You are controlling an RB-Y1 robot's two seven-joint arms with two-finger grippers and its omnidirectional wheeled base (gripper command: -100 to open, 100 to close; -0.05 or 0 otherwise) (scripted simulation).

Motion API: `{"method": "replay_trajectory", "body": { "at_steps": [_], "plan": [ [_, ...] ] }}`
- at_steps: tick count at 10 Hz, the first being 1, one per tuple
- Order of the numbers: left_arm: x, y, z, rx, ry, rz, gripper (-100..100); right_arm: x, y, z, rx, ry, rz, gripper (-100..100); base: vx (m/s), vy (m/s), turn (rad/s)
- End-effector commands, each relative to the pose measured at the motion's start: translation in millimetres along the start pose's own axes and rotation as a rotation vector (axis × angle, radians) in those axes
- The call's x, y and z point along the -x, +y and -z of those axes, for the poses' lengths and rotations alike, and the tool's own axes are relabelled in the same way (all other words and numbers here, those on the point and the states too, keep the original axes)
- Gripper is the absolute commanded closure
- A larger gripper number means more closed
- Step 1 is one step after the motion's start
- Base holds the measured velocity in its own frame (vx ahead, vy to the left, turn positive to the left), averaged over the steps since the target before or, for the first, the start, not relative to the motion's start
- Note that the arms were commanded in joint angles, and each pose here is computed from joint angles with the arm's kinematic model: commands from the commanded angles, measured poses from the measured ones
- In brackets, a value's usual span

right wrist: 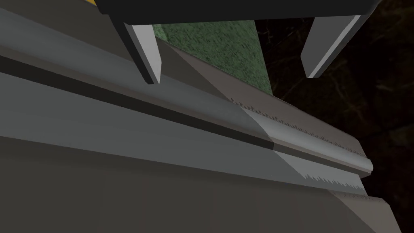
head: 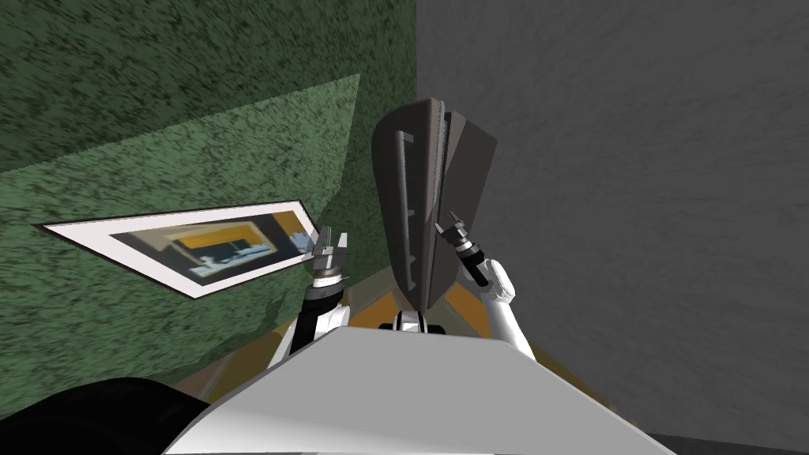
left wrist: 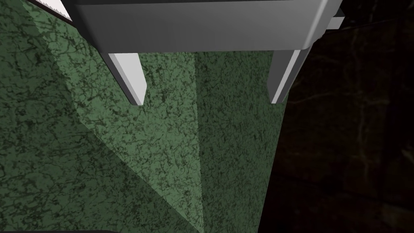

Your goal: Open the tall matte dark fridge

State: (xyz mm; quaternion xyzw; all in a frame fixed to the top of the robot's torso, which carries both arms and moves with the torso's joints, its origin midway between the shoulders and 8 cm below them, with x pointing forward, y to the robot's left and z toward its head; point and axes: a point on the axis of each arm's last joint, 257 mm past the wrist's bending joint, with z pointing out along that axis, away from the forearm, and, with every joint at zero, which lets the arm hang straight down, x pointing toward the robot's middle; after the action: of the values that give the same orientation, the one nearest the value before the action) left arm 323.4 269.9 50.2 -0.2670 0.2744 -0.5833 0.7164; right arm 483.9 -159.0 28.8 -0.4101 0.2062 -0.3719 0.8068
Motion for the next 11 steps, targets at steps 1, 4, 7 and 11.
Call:
{"method": "replay_trajectory", "body": {
  "at_steps": [1,4,7,11],
  "plan": [
    [0.0,0.0,0.0,0.0,0.0,0.0,0,11.0,6.9,-15.5,-0.02,0.003,0.051,-100,-0.045,0.066,-0.008],
    [0.0,0.0,0.0,0.0,0.0,0.0,0,16.9,10.5,-23.1,-0.042,0.019,0.048,-100,-0.019,0.029,-0.001],
    [0.0,0.0,0.0,0.0,0.0,0.0,0,9.2,19.8,-14.1,-0.033,0.053,0.039,-100,-0.029,-0.004,-0.037],
    [0.0,0.0,0.0,0.0,0.0,0.0,0,0.2,11.4,-16.1,-0.049,0.073,0.029,100,-0.013,-0.049,-0.055]
  ]
}}
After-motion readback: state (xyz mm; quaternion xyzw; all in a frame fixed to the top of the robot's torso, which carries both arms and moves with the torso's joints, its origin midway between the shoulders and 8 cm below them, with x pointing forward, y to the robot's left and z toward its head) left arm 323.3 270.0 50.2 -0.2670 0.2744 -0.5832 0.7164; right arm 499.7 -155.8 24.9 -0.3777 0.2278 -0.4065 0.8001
